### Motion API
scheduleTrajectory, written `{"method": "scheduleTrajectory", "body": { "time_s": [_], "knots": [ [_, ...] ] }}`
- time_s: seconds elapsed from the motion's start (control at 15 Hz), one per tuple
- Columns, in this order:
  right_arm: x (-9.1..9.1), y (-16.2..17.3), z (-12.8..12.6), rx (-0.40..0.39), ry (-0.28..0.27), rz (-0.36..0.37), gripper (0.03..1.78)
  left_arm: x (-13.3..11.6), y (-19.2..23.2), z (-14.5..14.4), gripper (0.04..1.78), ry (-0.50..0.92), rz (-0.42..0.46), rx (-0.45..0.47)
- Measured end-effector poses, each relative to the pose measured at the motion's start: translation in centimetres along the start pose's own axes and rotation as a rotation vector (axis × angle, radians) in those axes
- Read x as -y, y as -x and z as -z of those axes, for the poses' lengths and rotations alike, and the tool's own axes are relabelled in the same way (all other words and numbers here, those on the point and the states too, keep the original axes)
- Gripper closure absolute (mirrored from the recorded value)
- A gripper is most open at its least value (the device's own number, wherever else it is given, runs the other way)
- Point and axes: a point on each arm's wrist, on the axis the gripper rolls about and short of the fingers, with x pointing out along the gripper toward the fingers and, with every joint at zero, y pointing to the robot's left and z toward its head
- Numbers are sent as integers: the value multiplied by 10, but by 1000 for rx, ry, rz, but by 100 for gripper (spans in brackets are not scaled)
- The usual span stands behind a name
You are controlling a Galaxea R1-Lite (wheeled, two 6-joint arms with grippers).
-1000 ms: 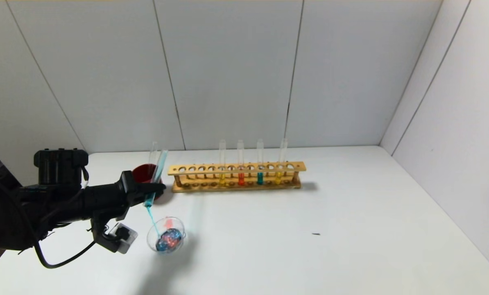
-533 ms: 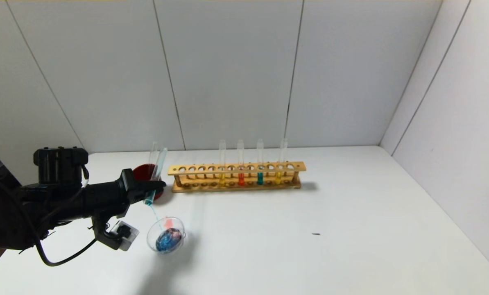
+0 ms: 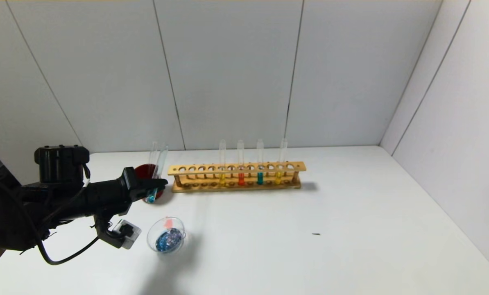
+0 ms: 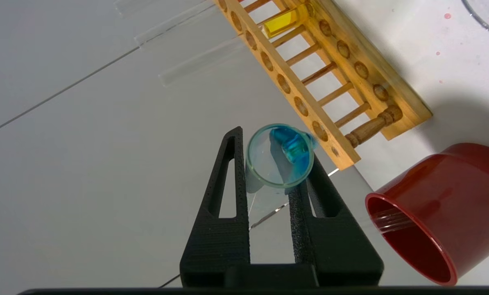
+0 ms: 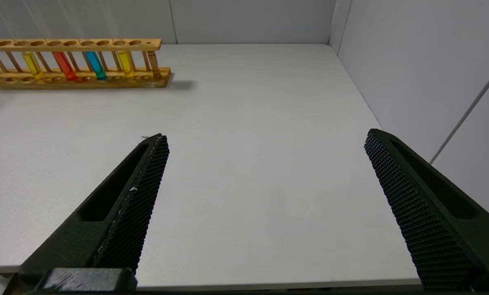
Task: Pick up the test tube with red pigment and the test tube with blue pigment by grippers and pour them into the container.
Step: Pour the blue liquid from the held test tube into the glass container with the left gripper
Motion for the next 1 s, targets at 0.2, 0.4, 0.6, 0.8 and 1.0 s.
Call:
{"method": "scheduleTrajectory", "body": {
  "time_s": [0.2,0.4,0.6,0.8,1.0],
  "knots": [
    [0,0,0,0,0,0,6,-4,3,0,150,-34,-9,-8],
    [0,0,0,0,0,0,6,-7,6,-1,150,-48,-14,-14],
    [0,0,0,0,0,0,6,-12,9,0,150,-73,-29,-32],
    [0,0,0,0,0,0,6,-15,11,0,150,-90,-38,-40],
    [0,0,0,0,0,0,6,-16,12,-1,150,-101,-38,-43]
  ]
}}
